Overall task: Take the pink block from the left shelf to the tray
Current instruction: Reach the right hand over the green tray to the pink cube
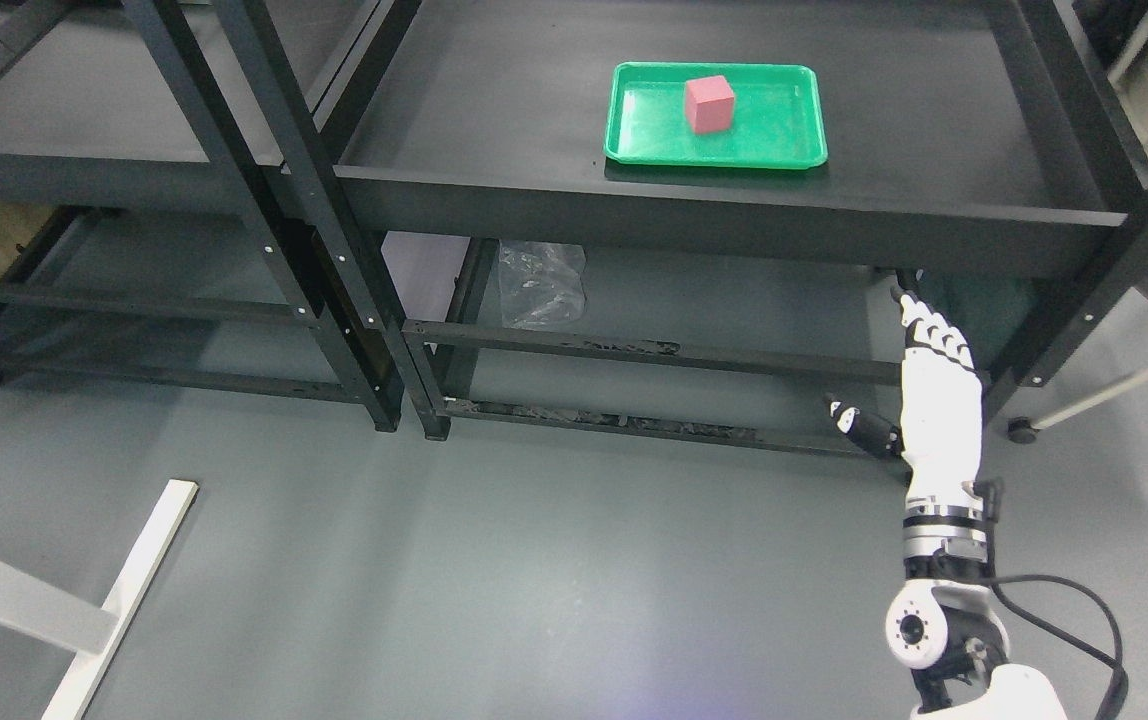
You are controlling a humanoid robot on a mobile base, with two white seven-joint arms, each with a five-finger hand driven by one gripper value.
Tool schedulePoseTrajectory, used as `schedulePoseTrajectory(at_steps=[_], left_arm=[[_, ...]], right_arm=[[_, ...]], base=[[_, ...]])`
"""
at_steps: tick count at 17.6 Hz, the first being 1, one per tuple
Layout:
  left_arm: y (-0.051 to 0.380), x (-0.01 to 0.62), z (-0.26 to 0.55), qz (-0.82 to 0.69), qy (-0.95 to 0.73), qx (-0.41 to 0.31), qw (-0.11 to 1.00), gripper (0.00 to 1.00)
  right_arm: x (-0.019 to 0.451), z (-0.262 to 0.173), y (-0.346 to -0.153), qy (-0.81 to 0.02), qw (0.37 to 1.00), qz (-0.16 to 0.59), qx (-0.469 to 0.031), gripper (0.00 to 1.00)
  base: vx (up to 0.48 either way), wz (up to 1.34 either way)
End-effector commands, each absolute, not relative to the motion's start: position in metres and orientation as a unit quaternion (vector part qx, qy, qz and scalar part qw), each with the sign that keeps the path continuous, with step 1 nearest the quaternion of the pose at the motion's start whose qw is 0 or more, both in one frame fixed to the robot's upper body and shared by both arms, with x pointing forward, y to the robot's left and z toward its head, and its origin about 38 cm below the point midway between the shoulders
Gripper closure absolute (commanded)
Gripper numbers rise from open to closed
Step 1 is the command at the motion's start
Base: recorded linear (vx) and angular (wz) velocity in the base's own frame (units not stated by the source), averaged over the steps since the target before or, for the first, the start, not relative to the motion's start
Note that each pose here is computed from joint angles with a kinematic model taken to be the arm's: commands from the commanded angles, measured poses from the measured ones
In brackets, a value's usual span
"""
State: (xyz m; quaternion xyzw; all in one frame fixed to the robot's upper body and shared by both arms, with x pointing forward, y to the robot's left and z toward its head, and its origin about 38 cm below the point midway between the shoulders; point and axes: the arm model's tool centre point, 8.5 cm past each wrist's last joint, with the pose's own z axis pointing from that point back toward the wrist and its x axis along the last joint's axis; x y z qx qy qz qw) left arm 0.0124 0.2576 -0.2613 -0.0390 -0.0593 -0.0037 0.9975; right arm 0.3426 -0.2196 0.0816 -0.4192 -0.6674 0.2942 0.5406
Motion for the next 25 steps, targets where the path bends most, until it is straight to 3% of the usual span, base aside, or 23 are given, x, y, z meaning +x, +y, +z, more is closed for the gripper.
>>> schedulePoseTrajectory(at_steps=[1, 8, 11, 18, 22, 25], left_arm=[[0.268, 0.005, -0.261, -0.004, -0.058, -0.031, 0.998, 0.00], [0.268, 0.005, -0.261, -0.004, -0.058, -0.031, 0.998, 0.00], [0.268, 0.005, -0.261, -0.004, -0.058, -0.031, 0.998, 0.00], [0.268, 0.005, -0.261, -0.004, -0.058, -0.031, 0.998, 0.00], [0.268, 0.005, -0.261, -0.004, -0.058, -0.031, 0.998, 0.00], [0.268, 0.005, -0.261, -0.004, -0.058, -0.031, 0.998, 0.00]], right_arm=[[0.339, 0.086, -0.202, -0.639, 0.442, 0.398, -0.488, 0.00], [0.345, 0.093, -0.200, -0.646, 0.432, 0.392, -0.493, 0.00], [0.345, 0.105, -0.200, -0.671, 0.400, 0.357, -0.512, 0.00], [0.349, 0.124, -0.192, -0.721, 0.343, 0.334, -0.501, 0.00], [0.353, 0.126, -0.186, -0.722, 0.345, 0.350, -0.488, 0.00], [0.367, 0.117, -0.185, -0.681, 0.397, 0.416, -0.453, 0.00]], base=[[0.213, 0.20], [0.217, 0.12], [0.235, 0.00], [0.240, 0.00], [0.244, 0.05], [0.235, 0.05]])
